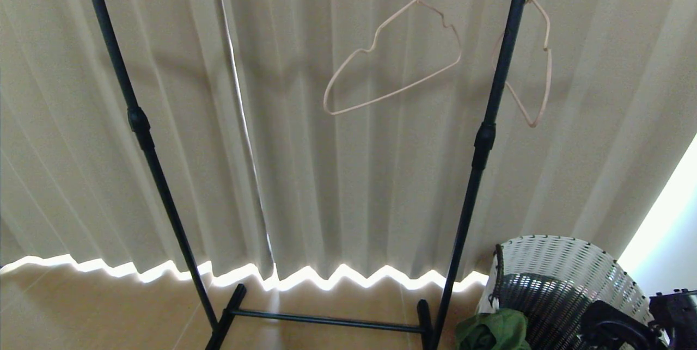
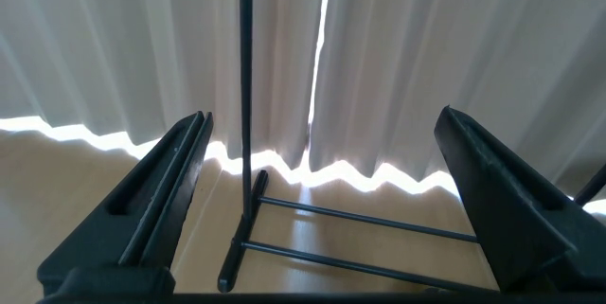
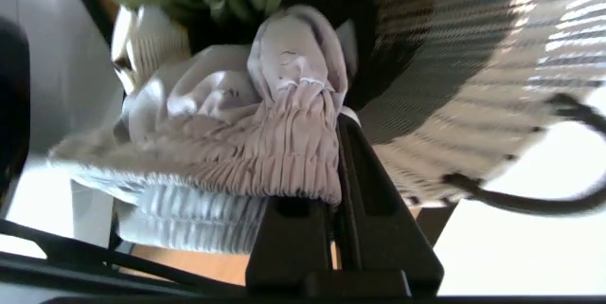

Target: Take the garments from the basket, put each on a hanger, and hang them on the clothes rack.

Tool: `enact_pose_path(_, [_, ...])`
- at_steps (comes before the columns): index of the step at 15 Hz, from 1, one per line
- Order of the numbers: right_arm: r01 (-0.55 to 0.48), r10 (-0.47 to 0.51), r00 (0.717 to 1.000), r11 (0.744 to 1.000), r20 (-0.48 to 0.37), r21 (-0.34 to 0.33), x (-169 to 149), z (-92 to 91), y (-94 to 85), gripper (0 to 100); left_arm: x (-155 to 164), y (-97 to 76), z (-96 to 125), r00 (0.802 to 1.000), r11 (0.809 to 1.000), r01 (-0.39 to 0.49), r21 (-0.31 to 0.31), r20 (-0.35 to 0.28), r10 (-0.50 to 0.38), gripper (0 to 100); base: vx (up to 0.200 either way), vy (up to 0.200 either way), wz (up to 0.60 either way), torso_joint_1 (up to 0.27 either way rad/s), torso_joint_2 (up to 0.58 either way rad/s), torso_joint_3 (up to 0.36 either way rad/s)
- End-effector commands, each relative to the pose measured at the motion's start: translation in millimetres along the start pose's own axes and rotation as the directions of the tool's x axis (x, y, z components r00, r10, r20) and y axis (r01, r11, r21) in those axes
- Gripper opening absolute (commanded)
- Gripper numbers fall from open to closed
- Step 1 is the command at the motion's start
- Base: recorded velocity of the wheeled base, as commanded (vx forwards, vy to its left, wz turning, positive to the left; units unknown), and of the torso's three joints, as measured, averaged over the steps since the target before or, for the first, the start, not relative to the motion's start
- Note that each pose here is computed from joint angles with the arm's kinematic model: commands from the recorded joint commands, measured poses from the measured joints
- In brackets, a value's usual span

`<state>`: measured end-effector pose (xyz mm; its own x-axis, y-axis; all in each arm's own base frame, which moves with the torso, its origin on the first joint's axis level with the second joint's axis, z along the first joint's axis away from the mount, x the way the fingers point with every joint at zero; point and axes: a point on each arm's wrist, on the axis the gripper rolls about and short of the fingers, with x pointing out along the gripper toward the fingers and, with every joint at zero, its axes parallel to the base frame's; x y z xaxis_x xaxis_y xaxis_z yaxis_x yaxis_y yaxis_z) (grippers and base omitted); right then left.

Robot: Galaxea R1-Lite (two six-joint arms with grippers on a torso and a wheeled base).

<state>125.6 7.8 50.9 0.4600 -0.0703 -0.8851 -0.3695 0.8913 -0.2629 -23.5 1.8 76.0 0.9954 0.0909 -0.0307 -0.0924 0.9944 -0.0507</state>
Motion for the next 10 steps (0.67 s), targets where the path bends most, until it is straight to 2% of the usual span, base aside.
enact_pose_path(1, [0.064, -0.068, 0.983, 0.998, 0.168, 0.027, -31, -5.9, -1.1, 0, 0, 0.0, 0, 1.000, 1.000, -0.001, 0.000, 0.000, 0.001, 100, 0.000, 0.000, 0.00, 0.000, 0.00, 0.000])
enact_pose_path(4, [0.112, -0.125, 0.943, 0.992, 0.307, 0.057, -54, -16.5, 0.6, 0, 0, 0.0, 0, 1.000, 1.000, -0.001, 0.000, -0.001, 0.001, 100, 0.000, 0.000, 0.00, 0.000, 0.00, 0.000])
enact_pose_path(5, [0.114, -0.126, 0.941, 0.992, 0.315, 0.058, -55, -16.9, 0.6, 0, 0, 0.0, 0, 1.000, 1.000, -0.001, 0.000, -0.001, 0.001, 100, 0.000, 0.000, 0.00, 0.000, 0.00, 0.000])
enact_pose_path(6, [0.137, -0.160, 0.906, 0.987, 0.391, 0.087, -66, -21.0, 1.1, 0, 0, 0.0, 0, 1.000, 1.000, -0.001, 0.000, 0.000, 0.001, 100, 0.000, 0.000, 0.00, 0.000, 0.00, 0.000])
enact_pose_path(9, [0.168, -0.205, 0.855, 0.978, 0.477, 0.121, -78, -28.6, 2.8, 0, 0, 0.0, 0, 1.000, 1.000, -0.001, 0.000, 0.000, 0.001, 100, 0.000, 0.000, 0.00, 0.000, 0.00, 0.000])
enact_pose_path(10, [0.172, -0.212, 0.846, 0.977, 0.489, 0.125, -79, -29.8, 3.1, 0, 0, 0.0, 0, 1.000, 1.000, -0.001, 0.000, 0.000, 0.001, 100, 0.000, 0.000, 0.00, 0.000, 0.00, 0.000])
